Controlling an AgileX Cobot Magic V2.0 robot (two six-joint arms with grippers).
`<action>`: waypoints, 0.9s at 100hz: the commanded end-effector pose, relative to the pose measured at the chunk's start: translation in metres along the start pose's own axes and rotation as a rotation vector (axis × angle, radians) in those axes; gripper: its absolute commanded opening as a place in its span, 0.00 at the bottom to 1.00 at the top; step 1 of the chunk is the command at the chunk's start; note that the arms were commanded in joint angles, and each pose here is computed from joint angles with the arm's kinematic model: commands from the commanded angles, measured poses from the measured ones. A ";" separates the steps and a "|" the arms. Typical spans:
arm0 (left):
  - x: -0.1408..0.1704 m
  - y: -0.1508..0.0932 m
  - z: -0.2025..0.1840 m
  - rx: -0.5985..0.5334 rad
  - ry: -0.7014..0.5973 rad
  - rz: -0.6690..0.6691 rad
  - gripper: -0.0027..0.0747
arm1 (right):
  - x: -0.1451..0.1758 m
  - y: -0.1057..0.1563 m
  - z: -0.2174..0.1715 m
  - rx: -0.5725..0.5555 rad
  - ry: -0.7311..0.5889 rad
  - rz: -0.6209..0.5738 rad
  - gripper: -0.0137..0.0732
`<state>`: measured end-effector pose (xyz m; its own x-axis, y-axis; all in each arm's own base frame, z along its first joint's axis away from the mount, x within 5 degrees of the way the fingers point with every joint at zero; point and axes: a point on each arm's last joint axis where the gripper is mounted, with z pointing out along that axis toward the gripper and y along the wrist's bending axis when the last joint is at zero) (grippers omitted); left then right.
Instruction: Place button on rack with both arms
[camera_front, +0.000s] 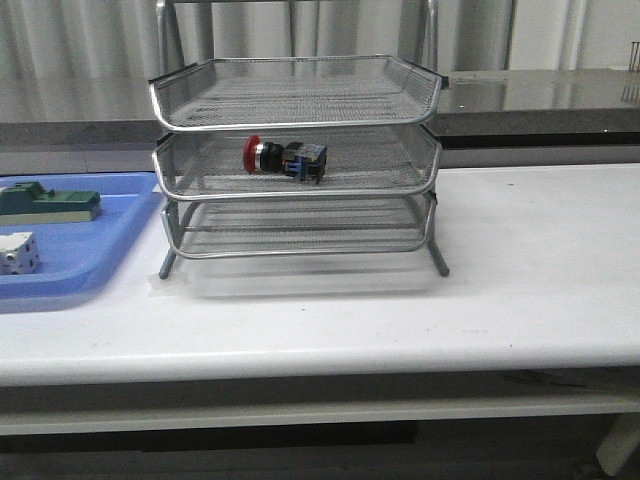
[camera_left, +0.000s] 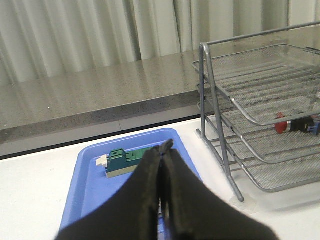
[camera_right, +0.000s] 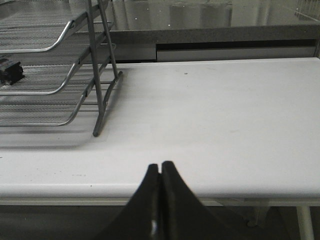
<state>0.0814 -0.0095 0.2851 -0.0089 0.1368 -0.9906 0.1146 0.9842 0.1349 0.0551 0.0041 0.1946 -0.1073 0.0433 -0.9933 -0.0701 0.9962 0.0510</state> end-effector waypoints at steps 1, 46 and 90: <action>-0.014 0.004 -0.001 -0.032 -0.084 -0.026 0.01 | -0.014 0.001 -0.003 -0.004 -0.163 -0.005 0.09; -0.014 0.004 -0.001 -0.032 -0.084 -0.026 0.01 | -0.014 0.001 -0.003 -0.006 -0.183 -0.005 0.09; -0.014 0.004 -0.001 -0.032 -0.084 -0.026 0.01 | -0.014 0.001 -0.003 -0.006 -0.182 -0.005 0.09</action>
<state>0.0814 -0.0095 0.2851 -0.0089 0.1368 -0.9906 0.1146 0.9842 0.1349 0.0565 0.0043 0.1932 -0.0553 0.0472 -0.9974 -0.0735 0.9960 0.0512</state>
